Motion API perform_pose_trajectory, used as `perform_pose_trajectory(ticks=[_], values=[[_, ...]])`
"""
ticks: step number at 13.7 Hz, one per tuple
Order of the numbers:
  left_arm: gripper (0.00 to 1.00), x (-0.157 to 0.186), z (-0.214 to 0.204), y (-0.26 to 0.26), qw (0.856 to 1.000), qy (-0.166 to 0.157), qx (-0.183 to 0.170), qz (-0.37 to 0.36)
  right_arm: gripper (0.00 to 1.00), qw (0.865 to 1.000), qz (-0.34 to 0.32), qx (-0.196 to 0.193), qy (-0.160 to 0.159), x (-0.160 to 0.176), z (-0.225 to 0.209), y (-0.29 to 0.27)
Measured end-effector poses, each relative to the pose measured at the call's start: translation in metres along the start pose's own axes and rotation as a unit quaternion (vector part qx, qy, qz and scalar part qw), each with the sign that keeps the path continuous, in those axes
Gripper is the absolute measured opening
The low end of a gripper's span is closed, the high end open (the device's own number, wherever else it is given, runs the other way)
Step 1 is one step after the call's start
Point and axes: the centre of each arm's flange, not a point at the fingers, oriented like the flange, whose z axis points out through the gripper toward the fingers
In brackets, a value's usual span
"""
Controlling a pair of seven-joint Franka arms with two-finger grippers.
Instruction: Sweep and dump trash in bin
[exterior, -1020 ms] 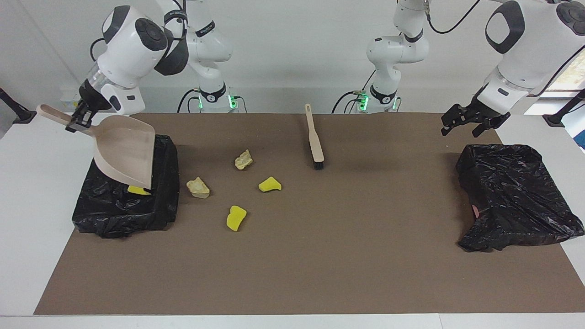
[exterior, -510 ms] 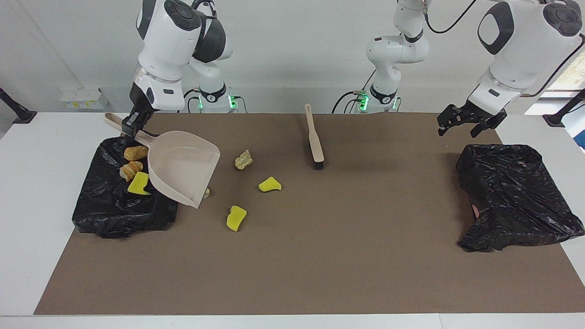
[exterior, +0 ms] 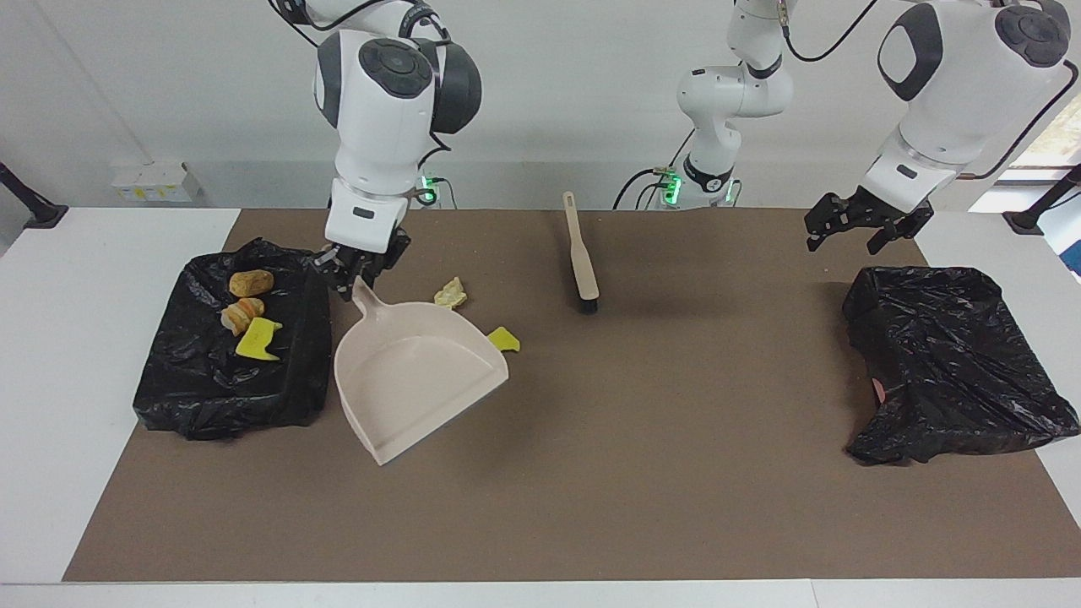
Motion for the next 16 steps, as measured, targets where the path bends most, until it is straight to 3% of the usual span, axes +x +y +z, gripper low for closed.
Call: perform_pose_trajectory(ticks=[3,8,11,16], values=[[1.0,0.0,0.0,-0.001,1.0,0.0,0.0,-0.002,0.32,0.991,0.122,0.061,0.012,0.04,0.005,-0.038],[1.0,0.0,0.0,-0.004,1.0,0.0,0.0,-0.004,0.32,0.955,0.261,0.137,0.014,0.098,0.014,-0.126],[1.0,0.0,0.0,-0.007,1.0,0.001,0.0,-0.007,0.32,0.942,0.292,0.163,0.018,0.132,0.039,-0.172],[1.0,0.0,0.0,-0.008,1.0,0.001,0.0,-0.008,0.32,0.944,0.286,0.167,0.011,0.163,0.077,-0.246]])
